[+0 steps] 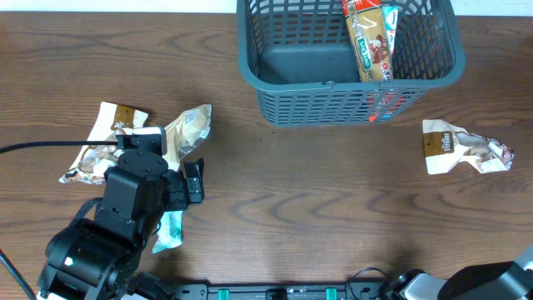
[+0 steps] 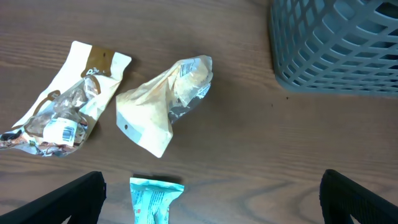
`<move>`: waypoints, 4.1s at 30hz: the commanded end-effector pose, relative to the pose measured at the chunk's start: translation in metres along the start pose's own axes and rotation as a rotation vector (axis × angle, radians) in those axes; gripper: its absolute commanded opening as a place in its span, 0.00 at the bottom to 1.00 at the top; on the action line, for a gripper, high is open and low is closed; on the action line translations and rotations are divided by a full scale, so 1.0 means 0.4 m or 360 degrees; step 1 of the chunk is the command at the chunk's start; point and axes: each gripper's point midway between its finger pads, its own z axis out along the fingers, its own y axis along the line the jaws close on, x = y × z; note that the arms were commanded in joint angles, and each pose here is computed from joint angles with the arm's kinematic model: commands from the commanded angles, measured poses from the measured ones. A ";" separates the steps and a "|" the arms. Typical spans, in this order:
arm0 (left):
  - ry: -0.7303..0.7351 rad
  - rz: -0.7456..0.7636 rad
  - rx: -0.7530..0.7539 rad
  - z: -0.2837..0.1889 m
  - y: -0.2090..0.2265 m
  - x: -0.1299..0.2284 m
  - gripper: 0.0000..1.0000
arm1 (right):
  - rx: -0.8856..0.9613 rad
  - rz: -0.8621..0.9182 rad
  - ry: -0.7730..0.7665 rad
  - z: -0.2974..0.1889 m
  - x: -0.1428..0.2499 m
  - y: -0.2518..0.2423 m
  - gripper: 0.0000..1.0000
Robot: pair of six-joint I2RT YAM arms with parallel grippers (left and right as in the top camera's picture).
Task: Pack container
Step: 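Lower the right gripper and close it on the dried mushroom bag, then lift the mushroom bag with the right gripper and carry it over the basket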
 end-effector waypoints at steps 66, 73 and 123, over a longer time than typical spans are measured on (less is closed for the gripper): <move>-0.0028 0.0000 -0.0014 -0.010 0.005 -0.014 0.99 | 0.1442 0.0750 0.0277 0.439 0.259 -0.619 0.56; -0.0029 -0.0001 -0.0013 -0.010 0.005 -0.014 0.99 | 0.1404 0.0779 0.0313 0.441 0.257 -0.616 0.01; -0.0028 0.0000 -0.0014 -0.010 0.005 -0.014 0.99 | -0.0584 -0.1817 0.0407 0.011 0.712 0.610 0.02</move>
